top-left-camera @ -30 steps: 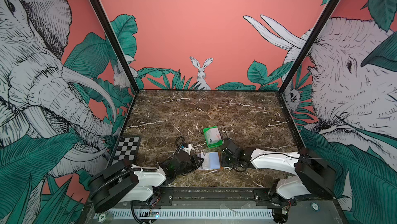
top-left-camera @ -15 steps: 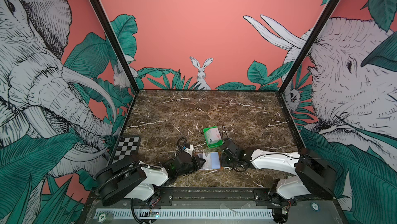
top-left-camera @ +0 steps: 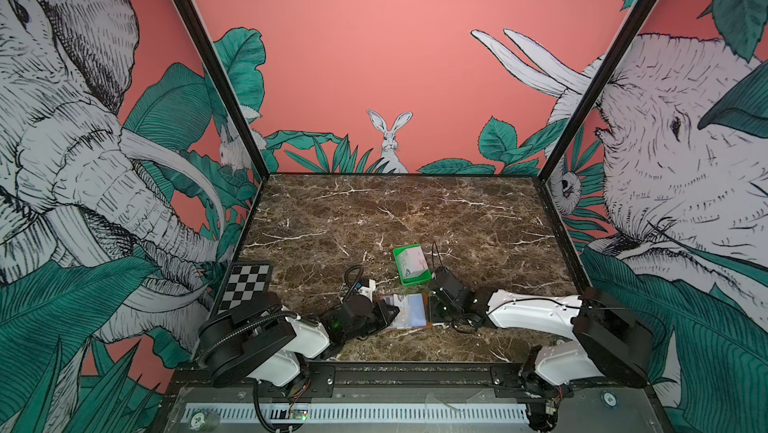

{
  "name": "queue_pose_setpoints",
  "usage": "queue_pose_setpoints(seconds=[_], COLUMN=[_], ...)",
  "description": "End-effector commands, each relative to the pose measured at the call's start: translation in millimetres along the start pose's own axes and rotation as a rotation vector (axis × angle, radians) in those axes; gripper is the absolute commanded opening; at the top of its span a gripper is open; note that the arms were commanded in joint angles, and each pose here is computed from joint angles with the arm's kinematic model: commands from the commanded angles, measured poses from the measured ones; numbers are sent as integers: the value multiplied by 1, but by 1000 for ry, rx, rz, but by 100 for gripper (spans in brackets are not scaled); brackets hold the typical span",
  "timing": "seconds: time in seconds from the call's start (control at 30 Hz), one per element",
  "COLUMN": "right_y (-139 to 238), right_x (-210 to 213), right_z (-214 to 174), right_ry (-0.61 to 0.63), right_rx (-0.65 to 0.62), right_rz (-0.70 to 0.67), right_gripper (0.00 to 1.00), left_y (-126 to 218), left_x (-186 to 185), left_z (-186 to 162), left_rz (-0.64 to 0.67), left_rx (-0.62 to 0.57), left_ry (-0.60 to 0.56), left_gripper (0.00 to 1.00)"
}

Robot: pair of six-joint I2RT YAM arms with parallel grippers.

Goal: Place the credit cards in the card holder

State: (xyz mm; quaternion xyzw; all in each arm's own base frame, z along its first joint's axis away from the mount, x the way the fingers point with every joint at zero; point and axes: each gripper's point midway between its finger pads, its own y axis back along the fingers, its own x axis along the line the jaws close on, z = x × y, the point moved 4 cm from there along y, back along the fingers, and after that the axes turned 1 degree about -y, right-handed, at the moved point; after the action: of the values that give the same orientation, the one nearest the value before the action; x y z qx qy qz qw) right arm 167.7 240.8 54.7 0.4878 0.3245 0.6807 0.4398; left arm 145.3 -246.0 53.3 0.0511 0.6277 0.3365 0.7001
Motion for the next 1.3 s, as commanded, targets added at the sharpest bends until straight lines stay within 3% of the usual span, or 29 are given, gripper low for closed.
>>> queue_pose_setpoints(seconds=[0.0,0.23,0.4,0.73,1.0,1.27], right_y=[-8,-9,-8,-9,-8,-7], right_x=[-15,-21,-24,-25,-24,-26], right_z=[-16,-18,-18,-18,-16,-17], right_ry=[-7,-22,-24,-14,-4,0], right_rx=[48,43,42,51,49,49], right_rz=[-61,-82,-98,-120,-131,-137], right_gripper=[11,10,10,10,10,10], left_y=[-3,-6,-2,13,9,-6], left_x=[11,12,17,29,21,11], left_z=[-7,-14,-17,-12,-8,-8], left_rz=[56,136,220,364,382,377], left_rx=[36,108,139,124,136,181], left_ry=[12,4,-11,-42,-77,-133], left_gripper=[0,15,19,34,40,40])
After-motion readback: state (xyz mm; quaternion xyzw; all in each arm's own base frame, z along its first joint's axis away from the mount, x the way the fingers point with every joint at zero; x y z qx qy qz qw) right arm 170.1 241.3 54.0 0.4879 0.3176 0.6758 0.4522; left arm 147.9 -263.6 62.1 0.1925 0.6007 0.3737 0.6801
